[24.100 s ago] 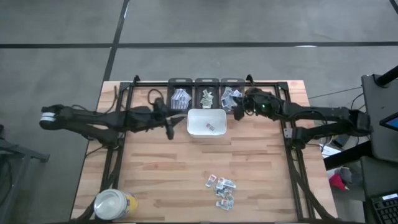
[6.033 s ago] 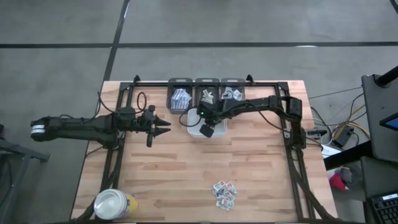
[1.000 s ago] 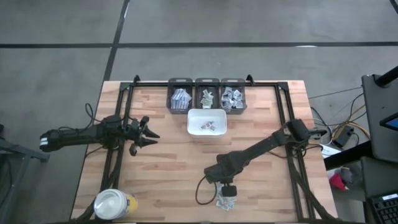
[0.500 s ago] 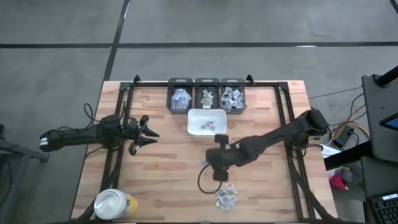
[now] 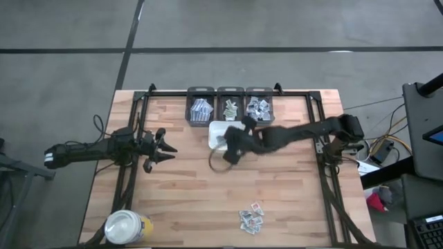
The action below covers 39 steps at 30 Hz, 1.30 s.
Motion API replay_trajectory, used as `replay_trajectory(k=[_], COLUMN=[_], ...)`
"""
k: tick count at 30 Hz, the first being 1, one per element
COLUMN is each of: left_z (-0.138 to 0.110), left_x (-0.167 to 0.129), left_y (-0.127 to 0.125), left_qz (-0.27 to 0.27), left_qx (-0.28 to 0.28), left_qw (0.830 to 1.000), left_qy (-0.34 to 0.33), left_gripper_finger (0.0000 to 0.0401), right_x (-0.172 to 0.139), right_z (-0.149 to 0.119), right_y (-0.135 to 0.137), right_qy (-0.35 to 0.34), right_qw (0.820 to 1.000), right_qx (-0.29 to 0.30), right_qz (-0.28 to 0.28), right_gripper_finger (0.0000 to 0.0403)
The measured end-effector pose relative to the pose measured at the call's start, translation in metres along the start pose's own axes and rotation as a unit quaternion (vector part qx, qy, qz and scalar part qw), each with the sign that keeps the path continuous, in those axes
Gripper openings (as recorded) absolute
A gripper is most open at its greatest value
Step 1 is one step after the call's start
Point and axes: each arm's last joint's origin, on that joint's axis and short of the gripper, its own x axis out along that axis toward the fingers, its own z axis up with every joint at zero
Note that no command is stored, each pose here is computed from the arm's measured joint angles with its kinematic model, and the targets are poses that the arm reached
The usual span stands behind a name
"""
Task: Pick & Place First Aid Supplies
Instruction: Put the orange ointment pack into the white bin
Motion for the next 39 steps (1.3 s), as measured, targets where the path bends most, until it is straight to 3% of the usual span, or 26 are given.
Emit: replay_trajectory(k=[7, 12, 18, 39], left_z=[0.0, 0.0, 0.0, 0.0], left_x=[0.0, 0.0, 0.0, 0.0], left_y=[0.0, 0.0, 0.001, 0.002], left_qz=[0.0, 0.001, 0.013, 0.033], left_qx=[0.0, 0.0, 0.0, 0.002], left_qw=[1.0, 1.0, 1.0, 0.999], left_qy=[0.0, 0.0, -0.003, -0.007], left_gripper_finger=[0.012, 0.012, 0.012, 0.0119], right_x=[0.037, 0.061, 0.077, 0.135], right_z=[0.011, 0.008, 0.001, -0.035], right_y=[-0.054, -0.078, -0.087, -0.067], right_qy=[0.082, 0.139, 0.171, 0.26], right_qw=[0.98, 0.957, 0.95, 0.942], right_qx=[0.16, 0.222, 0.232, 0.188], right_qz=[0.082, 0.125, 0.119, 0.093], right_gripper_finger=[0.0008, 0.0008, 0.0008, 0.0008])
